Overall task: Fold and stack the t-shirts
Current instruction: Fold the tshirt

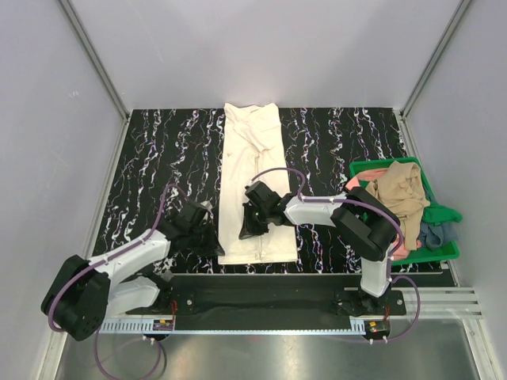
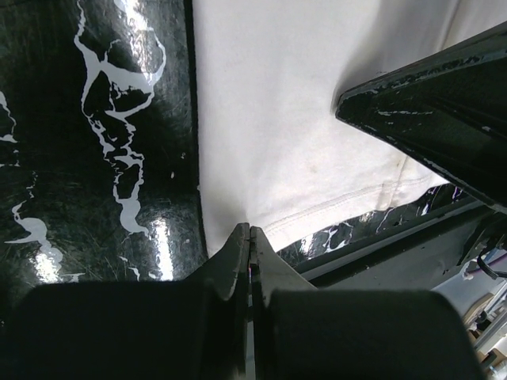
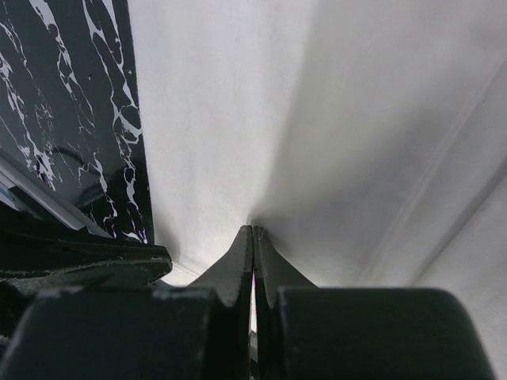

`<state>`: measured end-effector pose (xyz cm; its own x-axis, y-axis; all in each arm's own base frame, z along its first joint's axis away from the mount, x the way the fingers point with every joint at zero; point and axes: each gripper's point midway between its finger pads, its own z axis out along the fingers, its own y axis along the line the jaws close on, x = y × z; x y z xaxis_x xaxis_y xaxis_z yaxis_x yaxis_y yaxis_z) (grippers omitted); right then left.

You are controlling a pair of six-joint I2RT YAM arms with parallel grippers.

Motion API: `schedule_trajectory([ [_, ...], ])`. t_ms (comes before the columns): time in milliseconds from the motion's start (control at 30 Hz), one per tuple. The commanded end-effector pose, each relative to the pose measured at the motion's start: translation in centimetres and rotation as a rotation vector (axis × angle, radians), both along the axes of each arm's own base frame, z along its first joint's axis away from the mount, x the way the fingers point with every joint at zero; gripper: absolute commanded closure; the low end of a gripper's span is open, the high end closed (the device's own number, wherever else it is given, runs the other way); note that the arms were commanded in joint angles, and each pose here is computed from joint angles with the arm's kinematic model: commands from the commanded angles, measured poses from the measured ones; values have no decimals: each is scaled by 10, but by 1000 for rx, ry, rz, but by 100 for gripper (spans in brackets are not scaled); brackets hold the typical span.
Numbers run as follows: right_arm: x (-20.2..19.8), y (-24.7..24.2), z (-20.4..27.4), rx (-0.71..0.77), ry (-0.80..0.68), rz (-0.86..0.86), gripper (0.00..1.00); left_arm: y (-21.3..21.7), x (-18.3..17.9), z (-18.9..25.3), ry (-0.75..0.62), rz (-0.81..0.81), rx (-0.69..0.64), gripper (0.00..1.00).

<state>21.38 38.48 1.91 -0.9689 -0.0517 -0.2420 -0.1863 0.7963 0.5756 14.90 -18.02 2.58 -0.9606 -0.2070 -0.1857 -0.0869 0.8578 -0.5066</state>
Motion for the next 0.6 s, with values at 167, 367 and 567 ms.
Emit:
schedule_trajectory([
  [167,3,2,-2,5,-18,-14,100,4,0,7,-18,-4,19,100],
  [367,4,3,-4,2,-16,-14,100,7,-5,1,-4,-2,30,100],
  [567,4,3,-3,4,-18,-16,100,11,-9,-8,14,5,69,100],
])
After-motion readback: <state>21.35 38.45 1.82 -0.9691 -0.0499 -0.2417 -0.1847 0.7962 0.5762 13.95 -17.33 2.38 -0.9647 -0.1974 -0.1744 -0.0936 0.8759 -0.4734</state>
